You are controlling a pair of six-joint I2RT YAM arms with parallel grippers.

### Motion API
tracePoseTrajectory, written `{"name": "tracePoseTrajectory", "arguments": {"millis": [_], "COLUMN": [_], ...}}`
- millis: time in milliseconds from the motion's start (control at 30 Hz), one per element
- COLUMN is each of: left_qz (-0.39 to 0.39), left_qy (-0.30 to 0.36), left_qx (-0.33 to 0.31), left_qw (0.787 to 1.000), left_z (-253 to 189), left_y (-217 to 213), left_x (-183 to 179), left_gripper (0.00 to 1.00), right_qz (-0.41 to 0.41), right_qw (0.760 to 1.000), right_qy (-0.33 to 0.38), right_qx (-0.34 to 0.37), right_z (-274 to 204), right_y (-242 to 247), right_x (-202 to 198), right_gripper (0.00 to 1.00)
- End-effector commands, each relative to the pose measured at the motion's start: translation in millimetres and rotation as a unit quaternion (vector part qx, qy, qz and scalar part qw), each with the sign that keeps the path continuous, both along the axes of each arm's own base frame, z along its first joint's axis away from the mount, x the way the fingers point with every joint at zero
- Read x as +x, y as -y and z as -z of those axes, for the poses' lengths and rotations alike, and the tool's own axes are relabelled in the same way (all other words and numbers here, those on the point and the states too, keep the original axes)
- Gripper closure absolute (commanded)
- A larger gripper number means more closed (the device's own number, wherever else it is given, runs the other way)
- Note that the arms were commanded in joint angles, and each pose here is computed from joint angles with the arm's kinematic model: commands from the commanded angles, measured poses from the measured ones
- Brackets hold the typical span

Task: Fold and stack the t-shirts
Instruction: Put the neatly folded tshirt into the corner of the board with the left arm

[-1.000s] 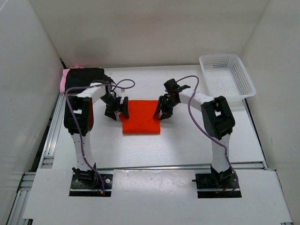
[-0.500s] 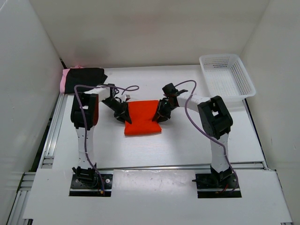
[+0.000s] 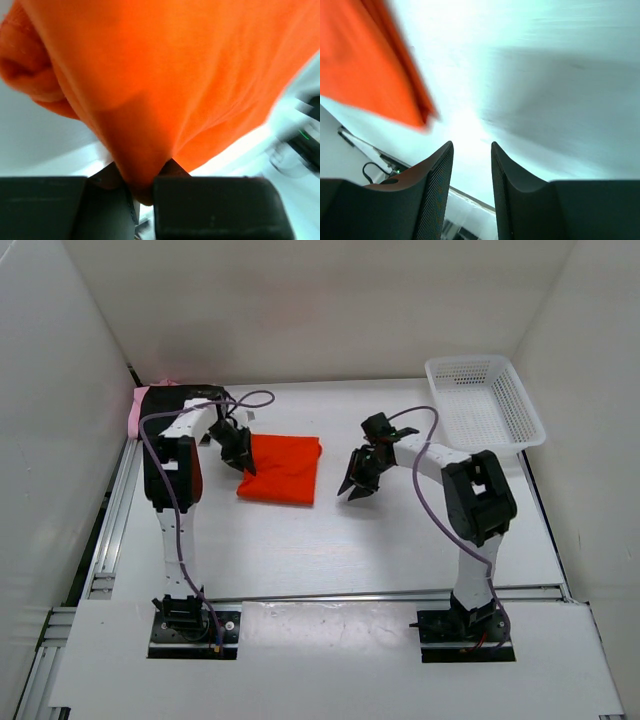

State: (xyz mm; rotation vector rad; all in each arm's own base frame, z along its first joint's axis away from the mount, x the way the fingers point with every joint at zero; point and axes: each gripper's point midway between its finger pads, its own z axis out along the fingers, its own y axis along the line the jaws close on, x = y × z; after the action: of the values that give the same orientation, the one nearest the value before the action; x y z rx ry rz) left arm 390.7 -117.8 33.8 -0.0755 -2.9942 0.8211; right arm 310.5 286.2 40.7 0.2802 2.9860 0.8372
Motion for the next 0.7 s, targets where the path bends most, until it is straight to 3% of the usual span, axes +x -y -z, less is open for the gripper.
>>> {"name": "tracePoseTrajectory", "arguments": {"millis": [0, 100, 200, 233, 367, 533, 667], "left_qz": [-0.003, -0.011, -0.036, -0.048, -0.109, -0.165, -0.188], "left_qy": [0.080, 0.135, 0.187, 0.206, 0.275, 0.337, 0.357], "left_qx": [0.157, 0.242, 0.341, 0.391, 0.475, 0.494, 0.495], "left_qw": [0.984, 0.961, 0.921, 0.896, 0.829, 0.784, 0.770], "left_z": [-15, -18, -25, -32, -53, -95, -112], "left_y": [-52, -74, -105, -119, -151, -161, -168], "left_x": [37, 69, 102, 111, 149, 188, 198], "left_gripper": [0.90, 0.90, 0.90, 0.90, 0.90, 0.90, 0.90], "right_qz": [0.014, 0.020, 0.027, 0.023, 0.023, 0.023, 0.022], "right_qw": [0.999, 0.998, 0.998, 0.998, 0.998, 0.998, 0.997], "right_qy": [0.038, 0.046, 0.043, 0.045, 0.049, 0.045, 0.043], "right_qx": [-0.024, -0.036, -0.045, -0.046, -0.044, -0.046, -0.060], "right_z": [-30, -30, -32, -31, -37, -36, -34], "right_y": [35, 48, 59, 59, 58, 59, 63], "right_x": [10, 16, 16, 16, 19, 17, 15], "right_gripper": [0.59, 0.59, 0.59, 0.59, 0.59, 0.59, 0.59]}}
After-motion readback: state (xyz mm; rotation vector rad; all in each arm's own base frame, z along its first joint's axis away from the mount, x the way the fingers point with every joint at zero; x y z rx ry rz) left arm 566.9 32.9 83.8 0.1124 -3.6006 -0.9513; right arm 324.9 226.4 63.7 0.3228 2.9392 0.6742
